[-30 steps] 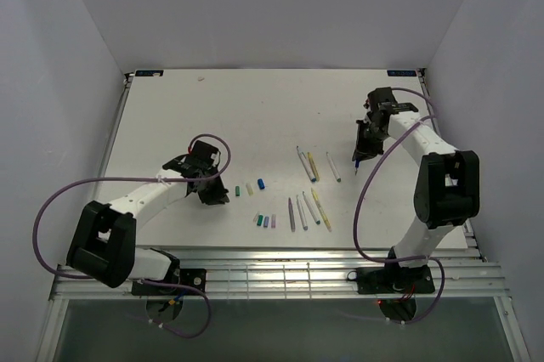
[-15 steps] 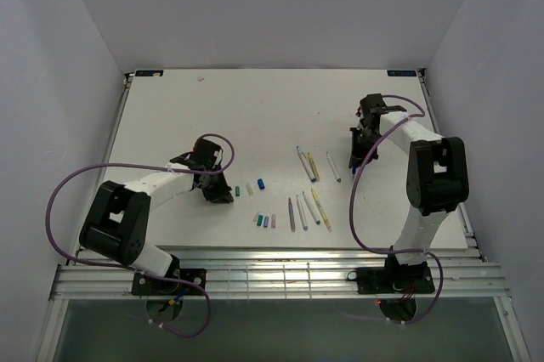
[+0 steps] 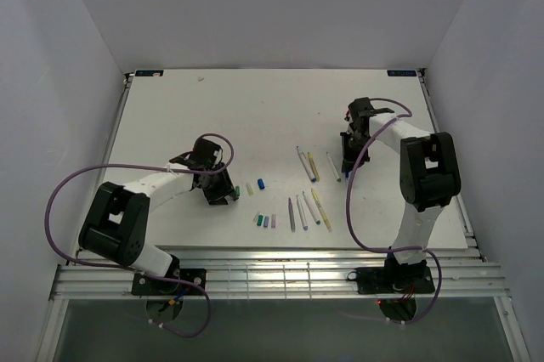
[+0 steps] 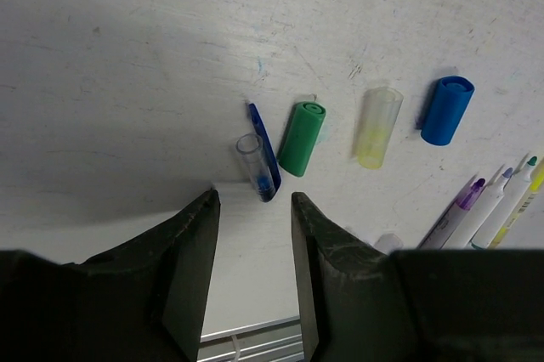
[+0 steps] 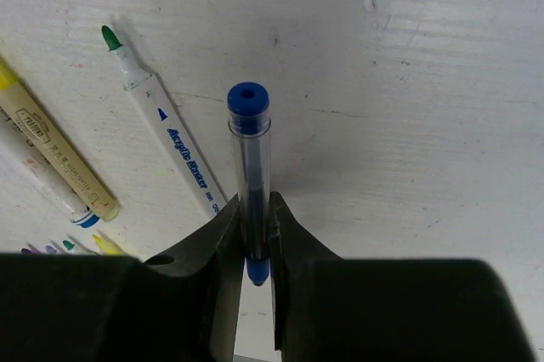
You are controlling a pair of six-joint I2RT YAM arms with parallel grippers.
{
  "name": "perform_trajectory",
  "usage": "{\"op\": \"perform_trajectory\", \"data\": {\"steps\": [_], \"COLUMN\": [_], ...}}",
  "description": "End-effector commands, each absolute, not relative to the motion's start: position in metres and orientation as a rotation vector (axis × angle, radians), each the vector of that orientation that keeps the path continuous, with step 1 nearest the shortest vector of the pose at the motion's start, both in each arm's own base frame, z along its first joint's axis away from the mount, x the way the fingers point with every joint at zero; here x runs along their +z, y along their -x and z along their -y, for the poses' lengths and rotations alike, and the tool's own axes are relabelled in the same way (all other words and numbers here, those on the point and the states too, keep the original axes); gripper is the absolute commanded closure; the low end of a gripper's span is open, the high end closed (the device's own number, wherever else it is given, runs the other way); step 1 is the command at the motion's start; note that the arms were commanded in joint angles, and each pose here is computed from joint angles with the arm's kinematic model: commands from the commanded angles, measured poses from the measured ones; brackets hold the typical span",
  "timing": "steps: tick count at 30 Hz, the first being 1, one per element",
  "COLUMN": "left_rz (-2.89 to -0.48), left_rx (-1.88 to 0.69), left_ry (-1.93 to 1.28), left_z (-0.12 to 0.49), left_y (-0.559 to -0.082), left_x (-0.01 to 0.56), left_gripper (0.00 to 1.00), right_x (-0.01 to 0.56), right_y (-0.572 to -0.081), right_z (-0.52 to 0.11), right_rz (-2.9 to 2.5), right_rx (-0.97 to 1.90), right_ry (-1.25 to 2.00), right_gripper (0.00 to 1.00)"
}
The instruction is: Open the pen caps
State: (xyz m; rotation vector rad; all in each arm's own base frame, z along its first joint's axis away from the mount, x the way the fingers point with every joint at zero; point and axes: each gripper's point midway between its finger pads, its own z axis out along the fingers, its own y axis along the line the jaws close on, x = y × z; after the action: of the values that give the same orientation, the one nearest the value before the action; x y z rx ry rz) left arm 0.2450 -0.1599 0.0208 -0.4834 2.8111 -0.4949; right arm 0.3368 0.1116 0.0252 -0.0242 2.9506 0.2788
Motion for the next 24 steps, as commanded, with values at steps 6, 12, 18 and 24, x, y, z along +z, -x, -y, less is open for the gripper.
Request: {"op": "perform_trajectory", "data": {"steps": [6, 12, 18, 24], "left_rz": [-2.786, -2.735, -2.645, -2.584], "left_rx": [-0.492, -0.533, -0.595, -0.652], "left_ry": [0.502, 0.501, 0.48, 0.486], "left_z": [0.151, 0.153, 0.156, 0.159], "left_y": [-0.233, -0.234, -0.242, -0.241], "left_x": [0.035, 0.054, 0.087, 0.114], "left_gripper": [0.47, 0.46, 0.45, 0.44], "right_x": [0.026, 0.03, 0.057, 0.086], "right_y": [-0.348, -0.347, -0.352, -0.341], "right_z": [-0.111, -0.111, -0.11, -0.109], "right_rz": [-2.917, -2.905, -2.833, -2.798], "right_rx": [0.263, 0.265, 0.263, 0.281], "right_ry": [0.059, 0.065, 0.049, 0.023], "right_gripper": [0.7, 0.62, 0.55, 0.43]}}
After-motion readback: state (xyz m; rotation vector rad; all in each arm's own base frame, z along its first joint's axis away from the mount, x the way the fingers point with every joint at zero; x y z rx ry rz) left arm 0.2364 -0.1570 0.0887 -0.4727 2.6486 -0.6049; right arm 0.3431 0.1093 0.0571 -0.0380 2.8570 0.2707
